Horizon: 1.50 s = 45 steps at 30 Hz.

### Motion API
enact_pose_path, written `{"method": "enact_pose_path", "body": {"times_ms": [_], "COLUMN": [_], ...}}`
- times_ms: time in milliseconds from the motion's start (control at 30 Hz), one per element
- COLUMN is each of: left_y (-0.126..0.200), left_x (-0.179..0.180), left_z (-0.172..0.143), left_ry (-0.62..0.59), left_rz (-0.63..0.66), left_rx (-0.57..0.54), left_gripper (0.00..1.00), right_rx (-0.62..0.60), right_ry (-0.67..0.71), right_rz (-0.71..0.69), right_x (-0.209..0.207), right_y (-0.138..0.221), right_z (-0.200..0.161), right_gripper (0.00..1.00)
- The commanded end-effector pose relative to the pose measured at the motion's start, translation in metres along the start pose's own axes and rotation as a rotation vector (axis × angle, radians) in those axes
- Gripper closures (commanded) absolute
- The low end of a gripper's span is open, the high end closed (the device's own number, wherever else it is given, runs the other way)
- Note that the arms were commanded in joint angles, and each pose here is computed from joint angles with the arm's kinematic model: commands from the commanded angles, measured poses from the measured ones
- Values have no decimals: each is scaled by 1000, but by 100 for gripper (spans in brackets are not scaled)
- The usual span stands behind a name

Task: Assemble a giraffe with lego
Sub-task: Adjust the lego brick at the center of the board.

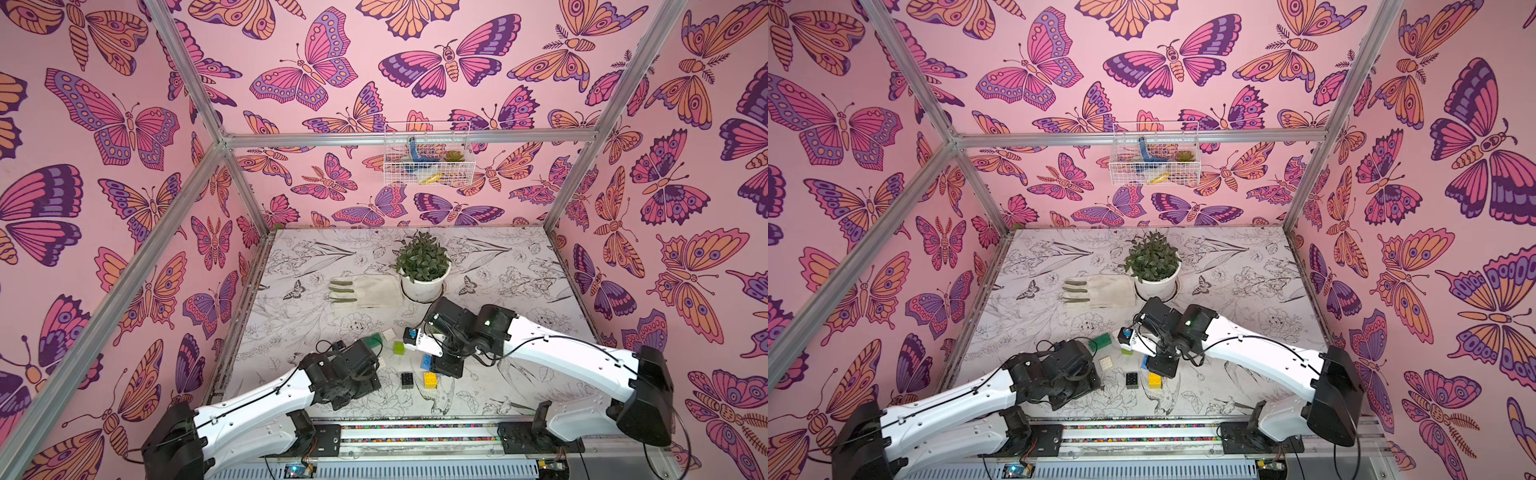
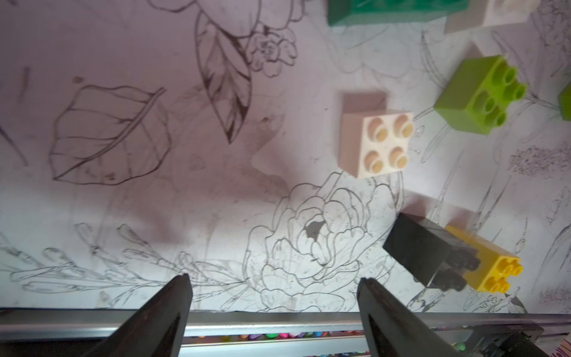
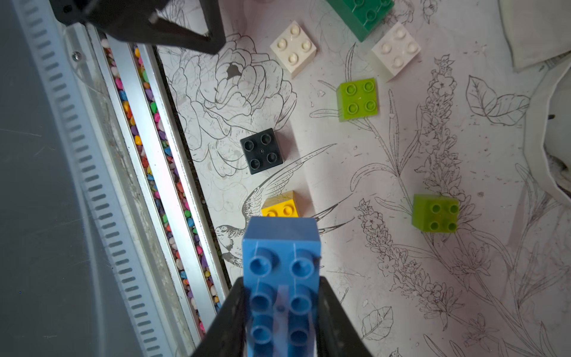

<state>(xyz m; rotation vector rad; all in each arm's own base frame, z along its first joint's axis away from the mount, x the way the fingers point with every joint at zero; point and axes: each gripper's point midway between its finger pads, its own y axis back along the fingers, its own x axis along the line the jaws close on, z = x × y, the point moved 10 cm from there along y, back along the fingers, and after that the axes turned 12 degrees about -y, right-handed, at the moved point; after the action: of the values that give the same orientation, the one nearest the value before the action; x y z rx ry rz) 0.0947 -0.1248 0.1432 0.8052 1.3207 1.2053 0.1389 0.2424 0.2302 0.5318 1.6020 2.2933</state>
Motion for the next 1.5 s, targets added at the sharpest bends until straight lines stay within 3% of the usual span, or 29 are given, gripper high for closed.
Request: {"method": "enact_pose_path", "body": {"times_ms": [0,167,733,1000,1200,1467], "left_y": [-1,4,9,-5,-20,-45], "left_x": [23,30,35,8,-25,-54], "left_z": [-10,-13,-17,-4,11,20], "left_ry": [14,21,-24,-6,-46,-74], "left_rz": [75,58,30,-31,-52,-29], "left_rx": [22,12,18,-11,8,40], "left_gripper": [10,10,9,9,10,11], "right_rx": [5,33,120,118,35,30], "right_ry": [106,193,300,243,185,163], "right_rz": [22,15,-30,-50,-76,-100], "right_x": [5,15,17,17,20,18], "right_y": [-6,-23,-60,-36,0,7], "right_z": [15,26,42,16,-2,-10], "right_gripper": [77,77,78,78,77,77]}}
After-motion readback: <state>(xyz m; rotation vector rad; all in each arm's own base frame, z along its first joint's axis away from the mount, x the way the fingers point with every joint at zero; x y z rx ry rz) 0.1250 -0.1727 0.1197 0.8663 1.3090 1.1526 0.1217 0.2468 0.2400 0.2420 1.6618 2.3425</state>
